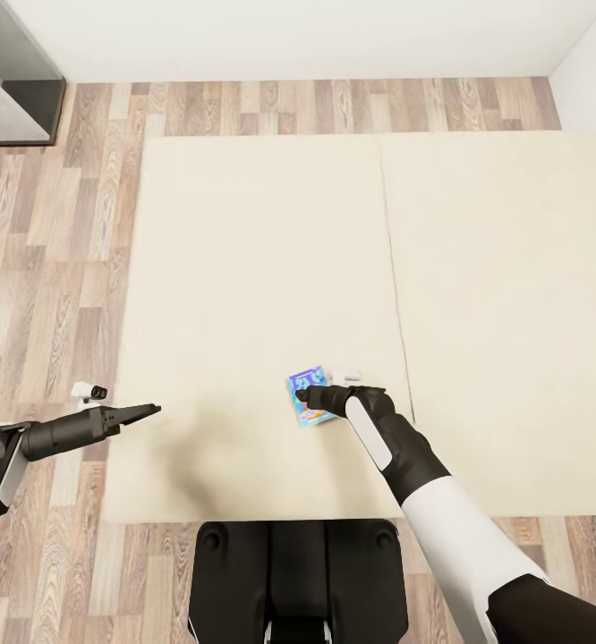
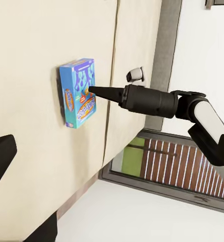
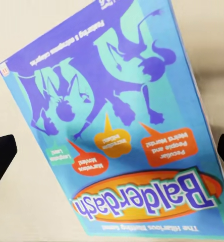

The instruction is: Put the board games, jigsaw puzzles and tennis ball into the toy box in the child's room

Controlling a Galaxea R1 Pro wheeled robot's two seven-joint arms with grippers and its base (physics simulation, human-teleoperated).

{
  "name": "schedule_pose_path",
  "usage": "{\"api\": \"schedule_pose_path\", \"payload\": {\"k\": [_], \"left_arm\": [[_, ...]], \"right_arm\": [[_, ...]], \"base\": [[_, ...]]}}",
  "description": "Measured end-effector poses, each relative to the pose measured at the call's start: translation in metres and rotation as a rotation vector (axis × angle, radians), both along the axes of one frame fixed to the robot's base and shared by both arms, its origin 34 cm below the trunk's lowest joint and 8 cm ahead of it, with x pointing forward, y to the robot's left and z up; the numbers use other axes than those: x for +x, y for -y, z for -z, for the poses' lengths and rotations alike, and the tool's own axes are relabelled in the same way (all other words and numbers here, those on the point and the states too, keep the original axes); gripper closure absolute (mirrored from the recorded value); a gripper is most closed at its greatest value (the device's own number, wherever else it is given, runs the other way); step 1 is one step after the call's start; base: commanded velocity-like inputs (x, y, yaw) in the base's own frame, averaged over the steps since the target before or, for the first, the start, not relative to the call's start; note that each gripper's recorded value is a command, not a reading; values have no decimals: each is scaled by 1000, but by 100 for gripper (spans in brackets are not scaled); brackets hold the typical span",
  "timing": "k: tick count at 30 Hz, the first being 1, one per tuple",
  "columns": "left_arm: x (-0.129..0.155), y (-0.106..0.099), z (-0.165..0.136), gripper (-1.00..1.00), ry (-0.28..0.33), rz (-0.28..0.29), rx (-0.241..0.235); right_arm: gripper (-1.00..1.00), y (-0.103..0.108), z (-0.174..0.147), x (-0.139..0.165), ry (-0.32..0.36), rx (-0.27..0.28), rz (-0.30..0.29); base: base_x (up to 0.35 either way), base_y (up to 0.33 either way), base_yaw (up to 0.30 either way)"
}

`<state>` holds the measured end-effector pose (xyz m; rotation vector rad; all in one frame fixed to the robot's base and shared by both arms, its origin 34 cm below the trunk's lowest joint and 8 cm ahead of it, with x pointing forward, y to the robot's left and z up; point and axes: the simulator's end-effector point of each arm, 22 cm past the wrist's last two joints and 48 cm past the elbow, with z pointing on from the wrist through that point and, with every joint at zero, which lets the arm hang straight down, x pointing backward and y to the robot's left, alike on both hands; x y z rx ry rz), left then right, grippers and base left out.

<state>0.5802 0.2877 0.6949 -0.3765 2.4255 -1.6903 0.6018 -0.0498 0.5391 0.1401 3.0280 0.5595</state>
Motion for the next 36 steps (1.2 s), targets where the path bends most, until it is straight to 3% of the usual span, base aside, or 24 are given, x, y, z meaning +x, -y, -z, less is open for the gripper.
{"api": "schedule_pose_path", "payload": {"k": [36], "left_arm": [[0, 0, 0, -100, 0, 0, 0]], "right_arm": [[-100, -1, 0, 0, 0, 1, -1]], "base": [[0, 82, 22]]}}
